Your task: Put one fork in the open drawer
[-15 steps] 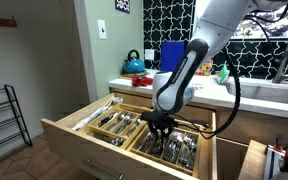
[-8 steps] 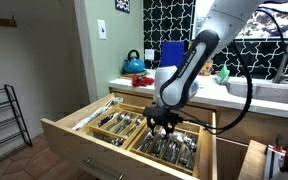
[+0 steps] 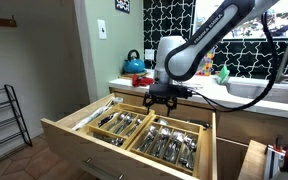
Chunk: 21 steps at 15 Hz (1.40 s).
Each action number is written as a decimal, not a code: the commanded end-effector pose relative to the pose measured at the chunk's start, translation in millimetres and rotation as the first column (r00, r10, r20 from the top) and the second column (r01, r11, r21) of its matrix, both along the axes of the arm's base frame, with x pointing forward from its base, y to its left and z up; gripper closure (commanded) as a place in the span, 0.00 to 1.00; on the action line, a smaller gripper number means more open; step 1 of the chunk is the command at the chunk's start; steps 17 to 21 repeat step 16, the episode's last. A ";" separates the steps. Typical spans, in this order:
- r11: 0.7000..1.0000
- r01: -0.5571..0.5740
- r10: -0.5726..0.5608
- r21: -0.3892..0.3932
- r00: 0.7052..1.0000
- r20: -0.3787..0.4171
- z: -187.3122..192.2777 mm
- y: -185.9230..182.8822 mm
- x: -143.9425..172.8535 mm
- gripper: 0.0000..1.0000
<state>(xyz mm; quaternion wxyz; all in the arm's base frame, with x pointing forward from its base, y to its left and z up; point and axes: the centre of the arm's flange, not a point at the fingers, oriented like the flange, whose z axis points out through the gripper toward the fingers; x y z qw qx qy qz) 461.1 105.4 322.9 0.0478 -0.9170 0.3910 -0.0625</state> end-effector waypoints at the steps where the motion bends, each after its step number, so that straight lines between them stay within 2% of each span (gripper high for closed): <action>1: 0.980 -0.186 0.182 -0.068 0.982 -0.056 47.6 -27.8 -21.3 0.01; 5: 0.914 -0.361 0.344 -0.187 0.931 -0.119 93.0 -68.6 -36.8 0.00; 9: 0.810 -0.467 0.443 -0.355 0.884 -0.152 122.8 -116.5 -45.5 0.00; 10: 0.859 -0.422 0.400 -0.291 0.907 -0.135 114.2 -96.6 -33.2 0.00; 12: 0.858 -0.414 0.395 -0.302 0.910 -0.126 121.0 -104.7 -34.4 0.00; 21: 0.852 -0.428 0.406 -0.302 0.904 -0.138 116.2 -97.1 -33.0 0.00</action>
